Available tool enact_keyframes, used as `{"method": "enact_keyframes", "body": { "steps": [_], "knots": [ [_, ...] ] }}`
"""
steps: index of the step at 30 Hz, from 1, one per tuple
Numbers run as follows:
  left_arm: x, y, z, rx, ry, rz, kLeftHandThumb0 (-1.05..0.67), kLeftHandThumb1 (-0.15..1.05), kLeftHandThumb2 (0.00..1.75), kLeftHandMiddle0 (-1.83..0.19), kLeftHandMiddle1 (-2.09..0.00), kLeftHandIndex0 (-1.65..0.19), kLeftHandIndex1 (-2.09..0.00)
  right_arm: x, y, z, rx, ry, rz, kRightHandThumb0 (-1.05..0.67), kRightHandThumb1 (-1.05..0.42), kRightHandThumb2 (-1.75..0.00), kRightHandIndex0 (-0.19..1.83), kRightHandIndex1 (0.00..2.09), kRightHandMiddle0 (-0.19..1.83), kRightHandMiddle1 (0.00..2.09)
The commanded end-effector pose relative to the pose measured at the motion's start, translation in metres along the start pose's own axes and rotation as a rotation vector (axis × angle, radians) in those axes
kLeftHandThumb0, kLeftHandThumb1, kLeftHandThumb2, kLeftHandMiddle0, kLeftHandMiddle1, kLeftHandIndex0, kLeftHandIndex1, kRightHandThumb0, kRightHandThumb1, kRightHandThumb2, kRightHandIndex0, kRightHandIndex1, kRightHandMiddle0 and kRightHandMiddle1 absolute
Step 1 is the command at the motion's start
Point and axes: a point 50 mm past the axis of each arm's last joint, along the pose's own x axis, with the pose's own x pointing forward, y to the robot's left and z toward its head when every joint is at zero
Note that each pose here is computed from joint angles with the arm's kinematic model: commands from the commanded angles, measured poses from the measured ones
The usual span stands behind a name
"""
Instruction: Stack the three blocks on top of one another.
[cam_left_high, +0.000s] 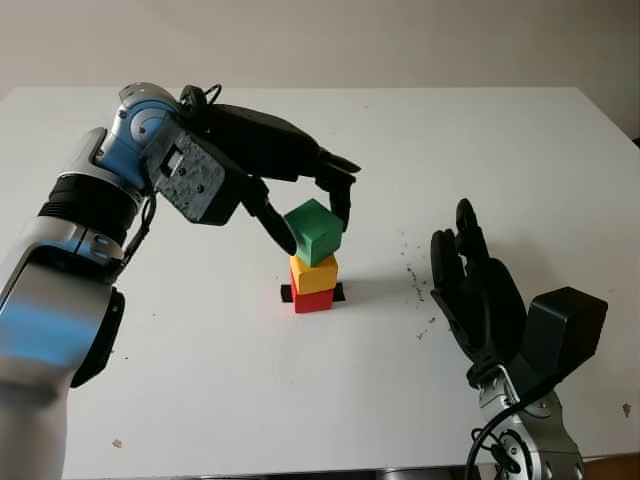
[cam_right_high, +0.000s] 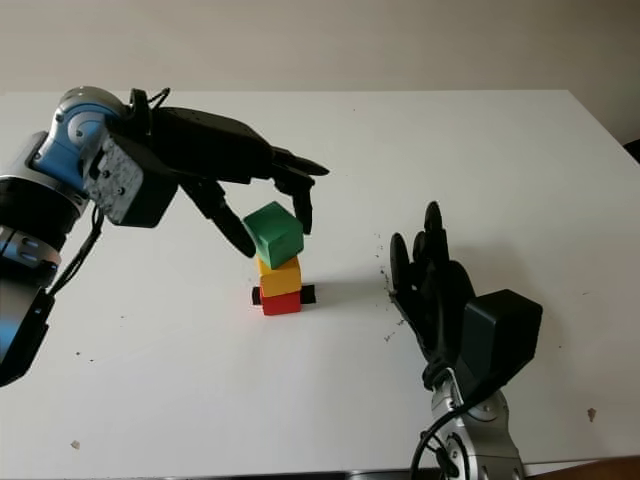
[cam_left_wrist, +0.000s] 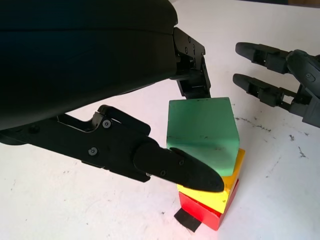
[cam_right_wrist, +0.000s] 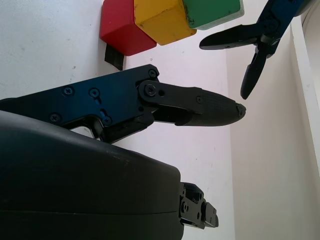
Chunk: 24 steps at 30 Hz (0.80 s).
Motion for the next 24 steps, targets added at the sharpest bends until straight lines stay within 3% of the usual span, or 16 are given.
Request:
{"method": "enact_keyframes", "body": {
  "steps": [1, 9, 15, 17, 20, 24],
  "knots": [
    [-0.005, 0.007, 0.002, 0.015, 0.003, 0.012, -0.69, 0.9, 0.04, 0.05, -0.05, -0.13, -0.91, 0.001, -0.001, 0.004, -0.004, -0.021, 0.001, -0.67, -1.05, -0.54, -0.19, 0.0, -0.19, 0.0],
    [-0.016, 0.01, 0.001, 0.003, 0.014, -0.007, -0.73, 0.92, 0.06, 0.08, -0.04, -0.07, -0.83, 0.002, -0.001, 0.004, -0.005, -0.029, 0.01, -0.67, -1.05, -0.54, -0.19, 0.0, -0.19, 0.0],
    [-0.034, 0.018, -0.004, -0.094, 0.06, -0.02, -0.83, 0.92, 0.05, 0.19, -0.01, 0.1, -0.25, 0.003, 0.0, 0.004, -0.014, -0.032, 0.014, -0.67, -1.05, -0.54, -0.19, 0.0, -0.19, 0.0],
    [-0.043, 0.017, -0.011, -0.197, 0.049, 0.028, -0.83, 0.89, 0.05, 0.19, 0.0, 0.11, -0.17, 0.003, 0.0, 0.004, -0.013, -0.034, 0.017, -0.67, -1.05, -0.54, -0.19, 0.0, -0.19, 0.0],
    [-0.058, 0.01, -0.022, -0.375, -0.004, 0.114, -0.9, 0.99, 0.08, 0.19, 0.0, 0.18, -0.04, 0.004, 0.001, 0.004, -0.011, -0.038, 0.018, -0.67, -1.05, -0.55, -0.19, 0.0, -0.19, 0.0],
    [-0.083, -0.005, -0.037, -0.566, -0.043, 0.325, -0.93, 1.04, 0.43, 0.19, 0.0, 0.19, 0.0, 0.004, 0.004, 0.004, 0.005, -0.039, 0.023, -0.67, -1.05, -0.55, -0.19, 0.0, -0.19, 0.0]
  ]
}}
